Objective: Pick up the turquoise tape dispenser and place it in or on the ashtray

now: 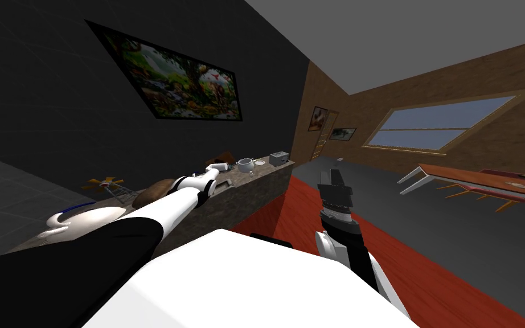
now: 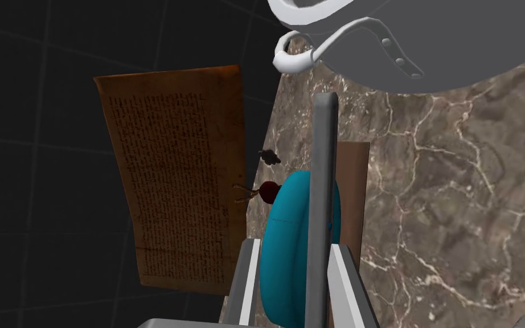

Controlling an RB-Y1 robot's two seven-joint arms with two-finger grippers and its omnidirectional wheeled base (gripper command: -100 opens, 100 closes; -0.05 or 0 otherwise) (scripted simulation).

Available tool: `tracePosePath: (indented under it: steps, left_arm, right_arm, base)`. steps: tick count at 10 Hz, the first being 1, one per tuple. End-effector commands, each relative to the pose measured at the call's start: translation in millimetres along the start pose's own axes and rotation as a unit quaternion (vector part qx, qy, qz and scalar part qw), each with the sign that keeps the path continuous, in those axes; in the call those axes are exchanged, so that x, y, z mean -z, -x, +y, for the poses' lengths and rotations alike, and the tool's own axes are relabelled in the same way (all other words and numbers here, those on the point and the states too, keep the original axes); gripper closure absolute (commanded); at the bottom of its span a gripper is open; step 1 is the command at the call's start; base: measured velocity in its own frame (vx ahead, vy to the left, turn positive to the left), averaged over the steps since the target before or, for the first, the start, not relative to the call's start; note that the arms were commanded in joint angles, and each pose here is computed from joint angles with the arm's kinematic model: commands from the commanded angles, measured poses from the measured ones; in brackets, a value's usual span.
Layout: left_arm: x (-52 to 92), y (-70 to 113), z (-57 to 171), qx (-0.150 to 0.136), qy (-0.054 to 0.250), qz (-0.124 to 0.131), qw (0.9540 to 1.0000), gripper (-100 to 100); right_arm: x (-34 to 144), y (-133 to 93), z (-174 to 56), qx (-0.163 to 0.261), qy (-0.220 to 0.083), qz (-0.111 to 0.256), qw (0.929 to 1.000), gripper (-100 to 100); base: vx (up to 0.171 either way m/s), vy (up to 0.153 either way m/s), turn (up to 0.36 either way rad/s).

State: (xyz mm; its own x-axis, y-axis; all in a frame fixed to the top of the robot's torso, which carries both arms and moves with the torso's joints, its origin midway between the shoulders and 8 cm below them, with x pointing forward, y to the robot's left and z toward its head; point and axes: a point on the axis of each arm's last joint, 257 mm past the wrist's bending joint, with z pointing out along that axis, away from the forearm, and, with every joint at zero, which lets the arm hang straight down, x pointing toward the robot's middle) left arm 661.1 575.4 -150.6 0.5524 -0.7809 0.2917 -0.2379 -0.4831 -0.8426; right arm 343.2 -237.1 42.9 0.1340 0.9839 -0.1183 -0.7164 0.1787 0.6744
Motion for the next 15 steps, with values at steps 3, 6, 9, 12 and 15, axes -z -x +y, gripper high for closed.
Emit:
tracePosePath:
  steps: [3,6,9,12,15]
  left_arm:
    - [-1.6,2.7,-5,-0.013,-0.02,0.005,0.9997,100]
    - [-3.7,8.5,-5,-0.029,-0.038,0.008,0.9988,100]
    - [-7.1,18.8,6,-0.056,-0.057,0.01,0.9968,100]
    - [-9.2,26.4,17,-0.073,-0.066,0.01,0.9951,100]
    - [-11.2,37.3,34,-0.098,-0.076,0.01,0.9923,100]
  right_arm:
    - [0.0,0,0,0.0,0.0,0.0,1.0,0]
    - [0.0,0,0,0.0,0.0,0.0,1.0,0]
    - [0.0,0,0,0.0,0.0,0.0,1.0,0]
    - [0.0,0,0,0.0,0.0,0.0,1.0,0]
    - [0.0,0,0,0.0,0.0,0.0,1.0,0]
  base:
    - [-0.01,-0.039,0.029]
    - [-0.016,-0.051,0.079]
    - [-0.024,-0.057,0.129]
    - [-0.021,-0.032,0.073]
    - [-0.027,-0.038,0.131]
